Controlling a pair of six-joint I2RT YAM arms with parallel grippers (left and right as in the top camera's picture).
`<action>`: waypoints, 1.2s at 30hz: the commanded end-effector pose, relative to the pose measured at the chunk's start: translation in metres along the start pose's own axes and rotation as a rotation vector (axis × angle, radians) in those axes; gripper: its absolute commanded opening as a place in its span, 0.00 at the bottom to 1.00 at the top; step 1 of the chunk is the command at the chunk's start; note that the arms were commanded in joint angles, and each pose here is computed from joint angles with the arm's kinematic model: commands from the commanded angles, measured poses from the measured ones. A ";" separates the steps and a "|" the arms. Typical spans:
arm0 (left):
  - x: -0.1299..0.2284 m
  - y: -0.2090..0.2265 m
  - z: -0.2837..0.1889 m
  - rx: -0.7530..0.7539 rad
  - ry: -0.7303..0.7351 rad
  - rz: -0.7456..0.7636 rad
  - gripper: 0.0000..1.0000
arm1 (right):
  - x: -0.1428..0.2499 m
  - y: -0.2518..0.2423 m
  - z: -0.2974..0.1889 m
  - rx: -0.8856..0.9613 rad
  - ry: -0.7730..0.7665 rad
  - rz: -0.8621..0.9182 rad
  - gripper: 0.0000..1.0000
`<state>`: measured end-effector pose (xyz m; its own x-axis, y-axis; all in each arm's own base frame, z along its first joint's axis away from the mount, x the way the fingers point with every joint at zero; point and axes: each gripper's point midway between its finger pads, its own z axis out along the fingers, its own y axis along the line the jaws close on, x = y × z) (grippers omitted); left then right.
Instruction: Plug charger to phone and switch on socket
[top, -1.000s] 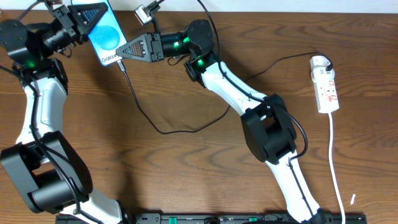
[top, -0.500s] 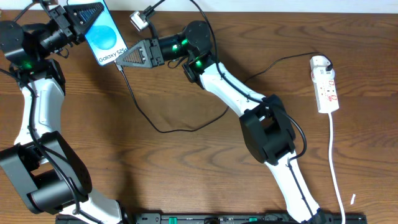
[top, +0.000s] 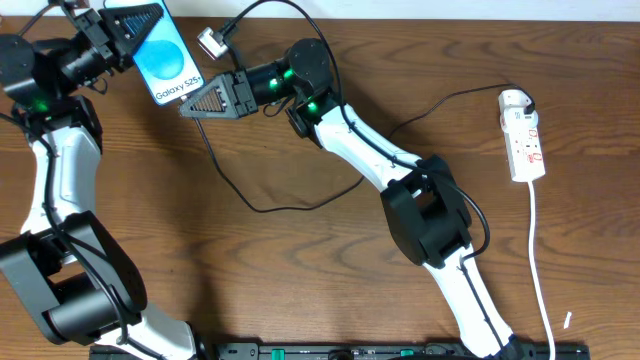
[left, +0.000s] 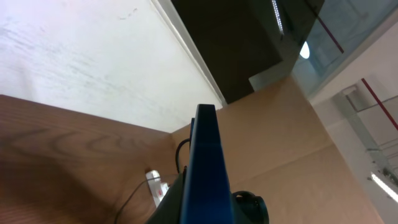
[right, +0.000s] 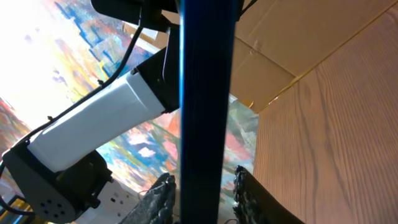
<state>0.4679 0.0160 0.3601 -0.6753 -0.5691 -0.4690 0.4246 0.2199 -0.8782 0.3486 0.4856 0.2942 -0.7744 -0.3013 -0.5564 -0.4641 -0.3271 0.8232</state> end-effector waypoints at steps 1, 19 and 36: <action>-0.010 -0.014 -0.006 0.002 -0.036 0.040 0.07 | -0.002 0.015 0.002 -0.011 0.012 -0.039 0.29; -0.010 -0.014 -0.008 0.000 -0.039 0.039 0.07 | -0.002 0.015 0.003 -0.012 0.015 -0.039 0.11; -0.005 -0.015 -0.004 0.007 -0.011 0.039 0.07 | -0.007 0.015 0.003 -0.008 -0.015 -0.035 0.01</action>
<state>0.4676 0.0228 0.3601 -0.6672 -0.5790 -0.4687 0.4211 0.2258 -0.8784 0.3472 0.4850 0.2934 -0.7703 -0.3102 -0.5571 -0.4633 -0.3281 0.8232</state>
